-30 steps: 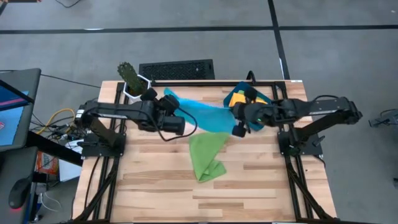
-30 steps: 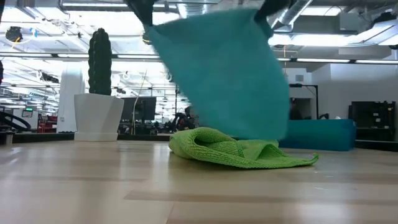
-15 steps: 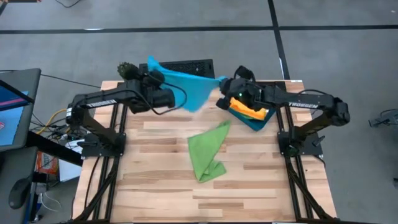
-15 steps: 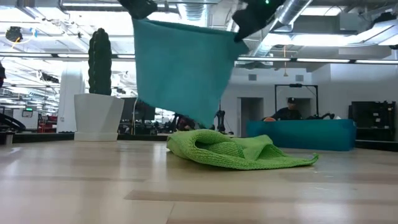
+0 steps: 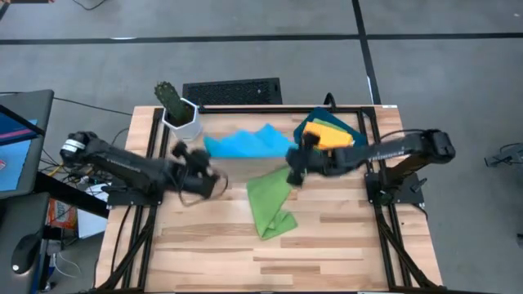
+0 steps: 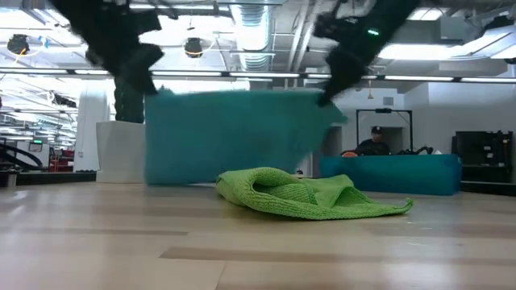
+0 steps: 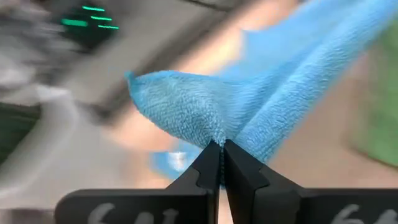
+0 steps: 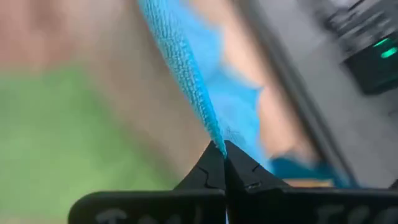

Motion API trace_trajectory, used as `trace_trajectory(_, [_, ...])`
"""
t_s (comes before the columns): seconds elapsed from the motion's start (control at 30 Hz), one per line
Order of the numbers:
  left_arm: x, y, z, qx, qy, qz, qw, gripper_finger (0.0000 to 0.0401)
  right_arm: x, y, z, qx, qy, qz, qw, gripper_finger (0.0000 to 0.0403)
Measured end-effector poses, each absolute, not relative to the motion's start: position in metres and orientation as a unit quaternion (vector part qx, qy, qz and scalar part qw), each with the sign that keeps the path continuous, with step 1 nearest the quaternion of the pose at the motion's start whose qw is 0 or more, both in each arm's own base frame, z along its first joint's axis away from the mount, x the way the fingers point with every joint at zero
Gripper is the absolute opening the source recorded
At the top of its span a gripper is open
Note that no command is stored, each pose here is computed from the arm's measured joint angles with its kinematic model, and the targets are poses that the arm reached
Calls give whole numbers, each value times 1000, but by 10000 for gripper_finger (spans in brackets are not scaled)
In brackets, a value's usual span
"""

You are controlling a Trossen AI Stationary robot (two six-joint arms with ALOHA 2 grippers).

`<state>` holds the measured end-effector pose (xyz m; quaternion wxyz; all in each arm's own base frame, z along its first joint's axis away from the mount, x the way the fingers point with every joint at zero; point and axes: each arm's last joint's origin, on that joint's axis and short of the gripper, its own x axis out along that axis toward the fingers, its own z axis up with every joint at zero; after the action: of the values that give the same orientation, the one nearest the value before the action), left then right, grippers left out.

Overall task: Fold microfiber towels
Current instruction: Fold the blue microfiber cloth

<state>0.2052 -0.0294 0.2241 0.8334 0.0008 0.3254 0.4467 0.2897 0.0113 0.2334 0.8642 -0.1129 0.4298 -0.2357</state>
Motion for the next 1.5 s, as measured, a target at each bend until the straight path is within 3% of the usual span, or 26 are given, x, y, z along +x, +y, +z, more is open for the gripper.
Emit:
trace_trajectory(0.27, [200,-99,158,-129,318,267,901,4,260,87,201,-44,428,-186,883,7])
trace_trajectory(0.53, [207,-140,120,-189,331,205,901,4,246,129,180,7,437,-180,881,7])
trace_trajectory(0.63, [208,-144,103,-217,342,226,886,8,247,138,170,18,440,-182,879,7])
trace_trajectory(0.87, [210,-159,111,-250,372,214,868,94,248,150,145,14,462,-186,867,9])
trace_trajectory(1.1, [193,-170,178,-197,385,216,876,165,247,155,133,3,478,-185,859,10])
trace_trajectory(1.2, [179,-178,197,-137,315,232,910,173,247,156,133,3,477,-184,860,11])
trace_trajectory(1.3, [175,-176,194,-30,256,243,935,173,246,157,133,-2,475,-181,861,11])
trace_trajectory(1.5, [200,-149,176,44,369,193,908,168,246,157,133,-5,475,-179,861,11])
